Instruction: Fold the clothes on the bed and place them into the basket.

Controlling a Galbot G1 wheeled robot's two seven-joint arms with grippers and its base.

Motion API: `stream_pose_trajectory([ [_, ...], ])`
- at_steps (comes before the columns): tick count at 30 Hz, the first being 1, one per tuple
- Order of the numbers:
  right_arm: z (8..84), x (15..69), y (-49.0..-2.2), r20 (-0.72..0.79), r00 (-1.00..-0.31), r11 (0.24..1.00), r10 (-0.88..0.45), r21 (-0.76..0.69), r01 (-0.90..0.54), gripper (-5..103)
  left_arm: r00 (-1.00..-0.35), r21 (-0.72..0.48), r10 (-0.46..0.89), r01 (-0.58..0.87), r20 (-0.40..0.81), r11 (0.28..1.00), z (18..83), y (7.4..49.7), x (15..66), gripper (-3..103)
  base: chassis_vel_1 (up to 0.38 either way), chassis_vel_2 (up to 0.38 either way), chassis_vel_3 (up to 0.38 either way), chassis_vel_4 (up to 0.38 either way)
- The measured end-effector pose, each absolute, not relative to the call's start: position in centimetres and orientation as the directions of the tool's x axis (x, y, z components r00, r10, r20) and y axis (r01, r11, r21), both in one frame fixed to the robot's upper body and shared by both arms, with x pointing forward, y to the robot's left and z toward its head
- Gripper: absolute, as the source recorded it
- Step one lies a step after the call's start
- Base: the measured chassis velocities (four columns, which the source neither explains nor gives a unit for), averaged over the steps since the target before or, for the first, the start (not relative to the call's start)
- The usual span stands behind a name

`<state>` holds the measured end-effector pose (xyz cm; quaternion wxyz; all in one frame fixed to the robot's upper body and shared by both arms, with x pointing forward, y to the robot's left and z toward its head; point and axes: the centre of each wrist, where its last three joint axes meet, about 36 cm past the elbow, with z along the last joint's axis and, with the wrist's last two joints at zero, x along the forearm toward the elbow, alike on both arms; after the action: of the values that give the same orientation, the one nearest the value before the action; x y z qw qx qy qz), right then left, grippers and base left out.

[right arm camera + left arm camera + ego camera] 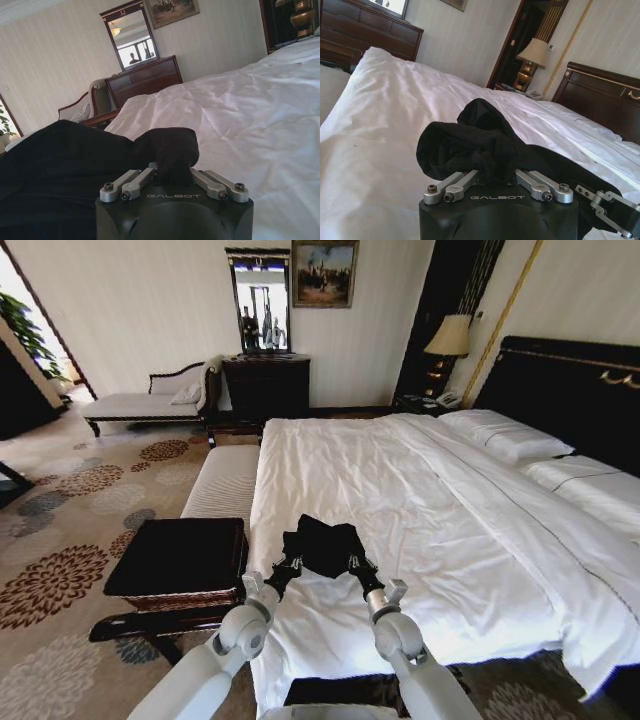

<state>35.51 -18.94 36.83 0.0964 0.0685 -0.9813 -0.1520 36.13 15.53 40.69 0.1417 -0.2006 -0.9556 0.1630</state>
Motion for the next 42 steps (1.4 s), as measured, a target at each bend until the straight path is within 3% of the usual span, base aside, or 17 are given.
stream_pose_trajectory([
  [42,37.7,36.2,-17.5,0.149,-0.968,0.934,-0.2,0.327,-0.142,10,-0.894,-0.363,0.41,0.327,0.179,0.872,42.1,16.4,35.5,9,0.099,0.098,-0.103,-0.104],
])
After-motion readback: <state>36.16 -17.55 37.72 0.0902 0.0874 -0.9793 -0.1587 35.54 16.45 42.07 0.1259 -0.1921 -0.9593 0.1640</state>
